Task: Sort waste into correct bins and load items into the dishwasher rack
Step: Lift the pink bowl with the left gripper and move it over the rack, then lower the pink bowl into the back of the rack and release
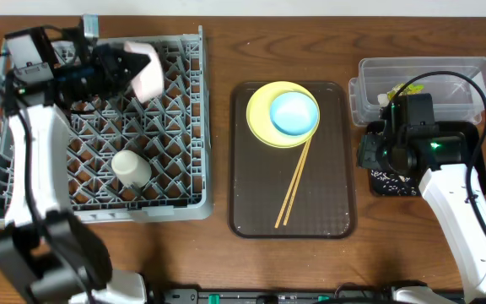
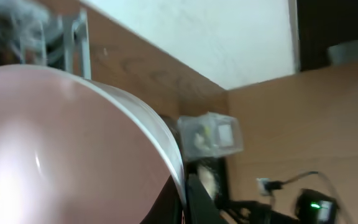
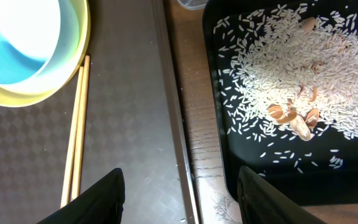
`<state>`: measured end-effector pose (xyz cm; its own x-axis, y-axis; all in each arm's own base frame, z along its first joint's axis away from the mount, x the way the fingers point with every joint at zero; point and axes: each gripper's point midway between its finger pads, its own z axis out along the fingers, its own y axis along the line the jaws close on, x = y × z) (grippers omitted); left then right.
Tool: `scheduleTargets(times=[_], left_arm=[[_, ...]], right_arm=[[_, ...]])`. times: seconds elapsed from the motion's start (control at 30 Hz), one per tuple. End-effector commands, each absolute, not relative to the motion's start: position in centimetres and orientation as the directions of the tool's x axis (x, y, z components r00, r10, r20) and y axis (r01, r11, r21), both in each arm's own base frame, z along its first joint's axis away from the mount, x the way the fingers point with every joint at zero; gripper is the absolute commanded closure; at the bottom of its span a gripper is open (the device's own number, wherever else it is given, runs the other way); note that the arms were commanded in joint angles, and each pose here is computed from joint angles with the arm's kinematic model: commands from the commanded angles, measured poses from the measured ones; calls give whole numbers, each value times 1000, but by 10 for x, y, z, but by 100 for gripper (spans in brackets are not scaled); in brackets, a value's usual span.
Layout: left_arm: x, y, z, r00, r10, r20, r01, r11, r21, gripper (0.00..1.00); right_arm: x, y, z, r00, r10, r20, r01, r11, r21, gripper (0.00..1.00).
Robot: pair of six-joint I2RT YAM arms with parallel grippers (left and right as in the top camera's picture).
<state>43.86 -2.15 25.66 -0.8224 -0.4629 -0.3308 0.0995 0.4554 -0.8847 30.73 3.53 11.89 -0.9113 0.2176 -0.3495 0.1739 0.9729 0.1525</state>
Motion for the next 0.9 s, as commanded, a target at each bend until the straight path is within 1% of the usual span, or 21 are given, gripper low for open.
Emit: scheduleTargets(times=[0.0, 0.07, 0.13, 0.27, 0.37, 0.5, 0.63, 0.77, 0.87], left_arm=[[434, -33, 250, -890, -410, -197, 90, 265, -960, 94], [437, -32, 236, -904, -401, -148, 62, 220, -973, 94], [441, -28, 222, -906, -404, -127, 42, 214, -976, 94], [446, -12, 208, -891, -432, -139, 36, 239, -970, 94], [450, 0, 212, -874, -449, -186, 75, 254, -964, 94], [454, 6, 218, -864, -456, -214, 106, 252, -962, 94], [469, 5, 244, -845, -447, -293, 206, 234, -950, 94], [490, 8, 297, -778, -467, -422, 350, 235, -907, 94], [498, 11, 323, -741, -484, -465, 406, 229, -885, 94]], right_arm=[[311, 32, 123, -902, 227, -367, 185, 972, 146, 44], [311, 32, 123, -902, 227, -368, 184, 972, 147, 44], [311, 32, 123, -903, 226, -366, 184, 972, 148, 43], [310, 32, 122, -905, 226, -361, 184, 972, 147, 43], [310, 32, 122, -905, 226, -361, 184, 972, 147, 44], [310, 32, 123, -904, 226, -364, 184, 972, 148, 43], [310, 32, 123, -904, 226, -363, 184, 972, 148, 44], [310, 32, 123, -904, 226, -363, 184, 972, 148, 44], [311, 32, 123, -903, 227, -364, 184, 972, 148, 44]])
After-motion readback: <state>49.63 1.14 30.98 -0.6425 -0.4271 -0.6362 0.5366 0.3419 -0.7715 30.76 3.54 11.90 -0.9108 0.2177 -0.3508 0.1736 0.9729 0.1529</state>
